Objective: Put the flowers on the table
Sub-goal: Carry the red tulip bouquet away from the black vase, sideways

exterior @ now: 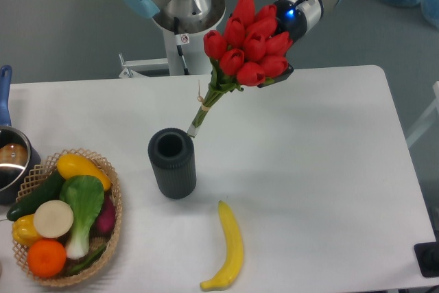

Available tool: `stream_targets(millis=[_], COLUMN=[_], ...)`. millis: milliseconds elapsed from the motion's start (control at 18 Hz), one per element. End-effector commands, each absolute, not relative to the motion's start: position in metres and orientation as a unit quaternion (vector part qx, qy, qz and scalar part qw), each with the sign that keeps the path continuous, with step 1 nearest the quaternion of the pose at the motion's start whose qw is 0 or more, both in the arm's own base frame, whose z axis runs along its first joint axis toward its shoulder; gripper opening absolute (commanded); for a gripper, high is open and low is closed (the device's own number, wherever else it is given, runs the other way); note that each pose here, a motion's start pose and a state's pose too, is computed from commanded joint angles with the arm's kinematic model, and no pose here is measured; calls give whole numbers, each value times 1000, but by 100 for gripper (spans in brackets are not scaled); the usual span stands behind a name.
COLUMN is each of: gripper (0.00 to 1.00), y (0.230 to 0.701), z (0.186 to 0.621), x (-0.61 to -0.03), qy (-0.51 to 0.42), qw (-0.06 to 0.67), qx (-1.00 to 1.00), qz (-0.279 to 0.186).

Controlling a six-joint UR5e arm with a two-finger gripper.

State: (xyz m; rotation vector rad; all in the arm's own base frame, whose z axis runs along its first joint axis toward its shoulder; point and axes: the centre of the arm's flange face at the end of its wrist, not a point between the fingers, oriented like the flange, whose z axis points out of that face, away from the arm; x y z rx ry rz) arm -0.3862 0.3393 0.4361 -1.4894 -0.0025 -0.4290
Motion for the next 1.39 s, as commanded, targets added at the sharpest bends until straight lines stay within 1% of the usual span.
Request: stream_targets(millis=[278,556,667,1389], gripper=[41,41,41,40], y=[337,310,309,305], z=[441,443,445,457], x=[-394,-417,-420,-447], qy=[0,-19,-17,-11], qw=[715,720,719,557], qx=[-674,-676,-678,-829], qz=[-187,-157,-152,-40])
